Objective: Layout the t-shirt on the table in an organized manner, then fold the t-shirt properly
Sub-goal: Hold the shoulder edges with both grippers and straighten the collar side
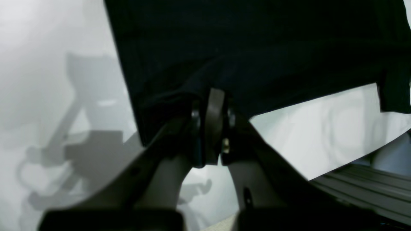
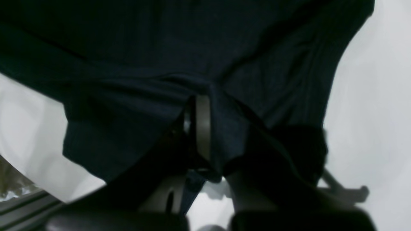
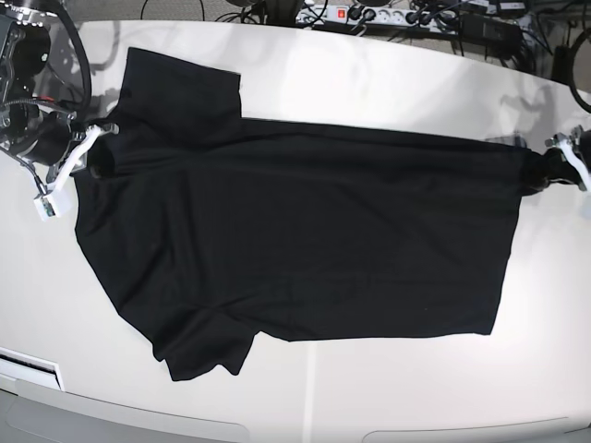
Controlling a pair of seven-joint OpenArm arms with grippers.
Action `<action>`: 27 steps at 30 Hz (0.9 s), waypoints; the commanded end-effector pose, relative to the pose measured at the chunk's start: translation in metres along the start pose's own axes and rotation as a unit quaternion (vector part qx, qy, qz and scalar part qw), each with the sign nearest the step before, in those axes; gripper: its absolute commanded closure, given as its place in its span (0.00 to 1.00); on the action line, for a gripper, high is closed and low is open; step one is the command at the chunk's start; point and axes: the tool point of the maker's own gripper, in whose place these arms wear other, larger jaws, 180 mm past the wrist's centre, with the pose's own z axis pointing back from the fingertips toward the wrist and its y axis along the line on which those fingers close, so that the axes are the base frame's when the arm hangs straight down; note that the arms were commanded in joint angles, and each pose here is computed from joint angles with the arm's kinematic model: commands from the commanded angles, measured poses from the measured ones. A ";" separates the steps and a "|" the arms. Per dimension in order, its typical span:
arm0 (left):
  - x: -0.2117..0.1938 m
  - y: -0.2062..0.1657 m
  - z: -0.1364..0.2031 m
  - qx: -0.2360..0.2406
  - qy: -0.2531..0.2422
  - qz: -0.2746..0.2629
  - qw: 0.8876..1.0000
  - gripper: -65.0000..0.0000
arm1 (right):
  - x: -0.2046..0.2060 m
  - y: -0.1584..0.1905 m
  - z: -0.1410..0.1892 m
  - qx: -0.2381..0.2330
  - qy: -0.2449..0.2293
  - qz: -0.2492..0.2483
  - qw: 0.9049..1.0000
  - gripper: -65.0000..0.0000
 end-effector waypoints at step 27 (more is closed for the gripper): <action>0.031 0.027 0.008 0.069 0.001 -0.042 0.997 0.45 | -0.027 0.016 0.022 0.101 0.052 -0.047 0.992 0.49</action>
